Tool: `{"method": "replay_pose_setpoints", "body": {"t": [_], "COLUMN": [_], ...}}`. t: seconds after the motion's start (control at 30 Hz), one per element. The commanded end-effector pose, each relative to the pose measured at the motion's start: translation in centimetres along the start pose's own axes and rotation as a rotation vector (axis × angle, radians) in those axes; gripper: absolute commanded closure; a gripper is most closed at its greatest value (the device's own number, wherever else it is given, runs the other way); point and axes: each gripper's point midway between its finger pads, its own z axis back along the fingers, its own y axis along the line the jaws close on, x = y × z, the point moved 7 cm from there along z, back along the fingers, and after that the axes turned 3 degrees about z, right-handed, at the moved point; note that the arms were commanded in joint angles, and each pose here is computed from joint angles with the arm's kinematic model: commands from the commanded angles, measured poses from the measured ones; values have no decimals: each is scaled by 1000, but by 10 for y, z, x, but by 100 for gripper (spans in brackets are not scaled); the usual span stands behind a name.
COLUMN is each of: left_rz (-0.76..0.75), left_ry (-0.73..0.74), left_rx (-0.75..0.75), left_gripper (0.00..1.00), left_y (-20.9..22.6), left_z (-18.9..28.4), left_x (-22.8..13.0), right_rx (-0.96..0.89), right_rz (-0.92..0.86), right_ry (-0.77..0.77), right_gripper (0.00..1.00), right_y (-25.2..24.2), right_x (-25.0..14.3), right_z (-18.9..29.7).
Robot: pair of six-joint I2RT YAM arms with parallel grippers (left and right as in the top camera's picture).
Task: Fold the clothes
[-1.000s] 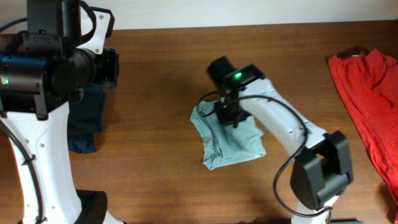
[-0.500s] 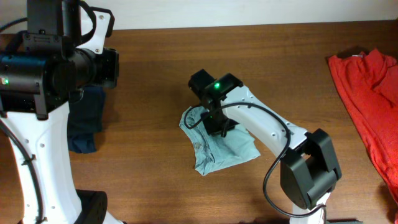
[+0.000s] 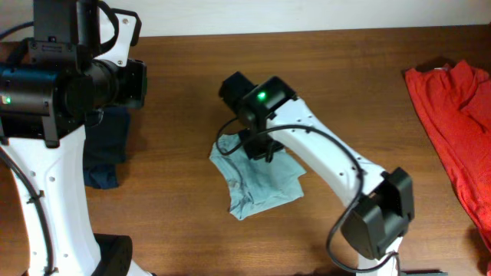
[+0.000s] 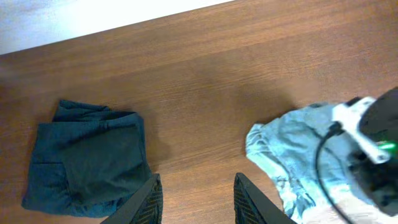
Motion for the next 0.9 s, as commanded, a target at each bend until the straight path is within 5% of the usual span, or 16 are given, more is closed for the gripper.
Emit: {"method": "replay_pose_setpoints", "body": {"t": [0.0,0.33,0.63,0.87], "left_rz": [12,12,12,12], "left_ry": [1,1,1,1], "left_rx": [6,6,6,7], "left_gripper": [62,62,62,62], "left_y": [2,2,2,2], "left_z": [-1,-1,-1,-1], "left_x": [0,0,0,0], "right_rx": [45,14,-346,-99], "right_rz": [37,86,64,76], "right_ry": [60,94,191,155], "right_gripper": [85,86,89,88], "right_y": [29,45,-38,-14], "right_x": [6,8,-1,5], "right_z": [-29,-54,-14,1]}}
